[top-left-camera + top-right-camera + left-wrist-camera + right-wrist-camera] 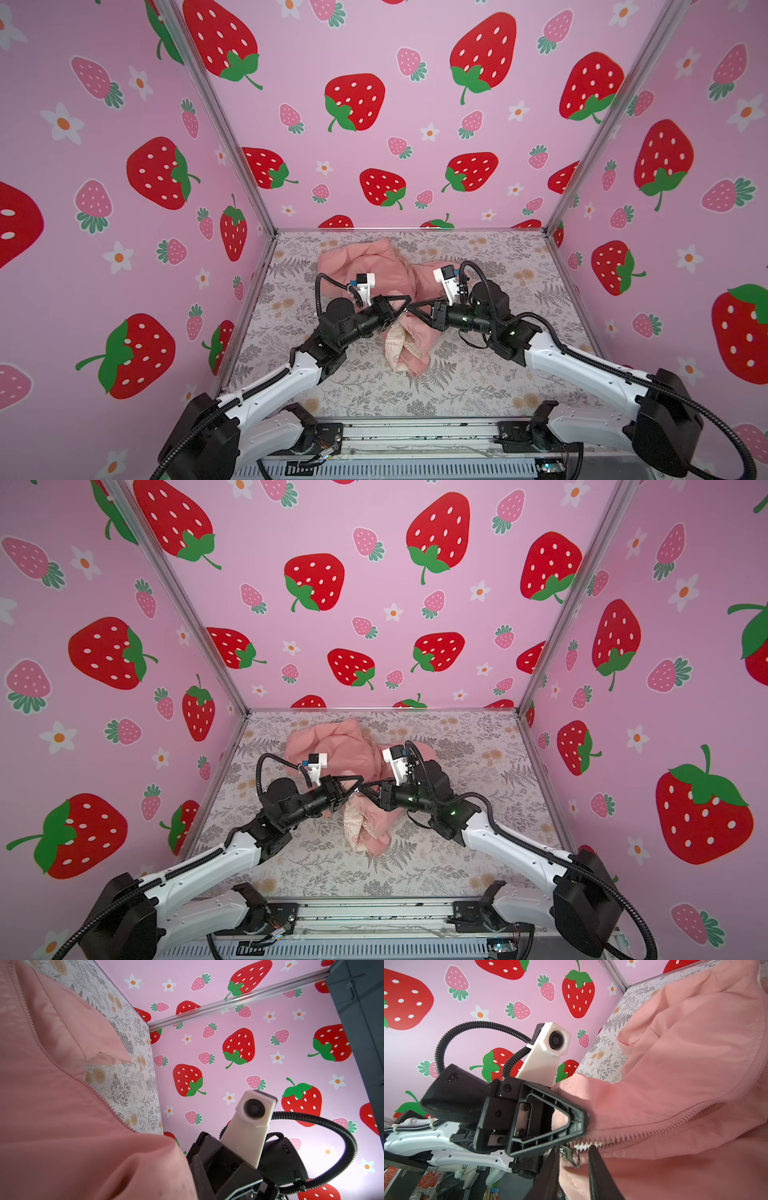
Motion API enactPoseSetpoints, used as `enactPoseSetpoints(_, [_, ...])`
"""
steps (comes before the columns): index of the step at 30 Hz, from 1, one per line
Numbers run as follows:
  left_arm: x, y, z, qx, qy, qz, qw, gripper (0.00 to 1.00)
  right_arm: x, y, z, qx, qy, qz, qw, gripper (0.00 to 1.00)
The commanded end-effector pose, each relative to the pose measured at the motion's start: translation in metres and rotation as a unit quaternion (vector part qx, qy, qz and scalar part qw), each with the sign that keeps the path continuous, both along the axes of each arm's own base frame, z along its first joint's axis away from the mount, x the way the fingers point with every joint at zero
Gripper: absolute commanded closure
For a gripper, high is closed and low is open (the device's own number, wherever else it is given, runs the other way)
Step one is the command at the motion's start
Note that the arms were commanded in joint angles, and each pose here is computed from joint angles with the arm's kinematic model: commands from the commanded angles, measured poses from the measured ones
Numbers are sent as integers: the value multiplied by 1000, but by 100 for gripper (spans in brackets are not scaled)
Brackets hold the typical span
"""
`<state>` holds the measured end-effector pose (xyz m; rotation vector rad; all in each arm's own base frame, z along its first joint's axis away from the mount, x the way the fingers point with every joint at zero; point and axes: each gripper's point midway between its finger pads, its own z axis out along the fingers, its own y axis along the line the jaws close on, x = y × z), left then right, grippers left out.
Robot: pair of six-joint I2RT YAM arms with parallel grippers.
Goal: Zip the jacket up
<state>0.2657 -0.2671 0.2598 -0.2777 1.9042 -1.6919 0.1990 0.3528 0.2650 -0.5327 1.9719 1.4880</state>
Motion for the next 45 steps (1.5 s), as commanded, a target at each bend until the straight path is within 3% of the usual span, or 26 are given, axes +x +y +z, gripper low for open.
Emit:
enactPoseSetpoints(1, [-3,-3,30,-23,-32,-13,999,100,0,3,9,18,-9,8,1000,74])
enactPoseSetpoints(12, [-5,-6,32,-22,-35,-18,999,100,1,7,8,24,-2,12,1000,84])
enactPoseSetpoints(19, [-5,-6,33,-20,-35,-16,999,100,1,8,12,29,-2,15,999,100])
enactPoseSetpoints(21, [-5,-6,34,-21,-36,-16,999,100,2,8,13,31,-2,14,999,100])
enactPoseSetpoints(22, [-5,-6,34,-21,-36,-16,999,96,1,8,13,31,-1,14,999,100])
enactPoseSetpoints(26, [-7,-3,34,-16,-35,-11,999,67,3,6,12,28,-3,7,1000,100])
enactPoseSetpoints(31, [-15,11,23,26,-27,8,999,54,11,1,10,20,-11,-22,1000,100])
enactPoseSetpoints(35, [-23,20,6,67,-13,10,998,52,14,2,10,17,-12,-28,999,100])
enactPoseSetpoints(45, [-30,14,-7,93,-17,-17,995,51,20,8,11,16,-11,-29,999,100])
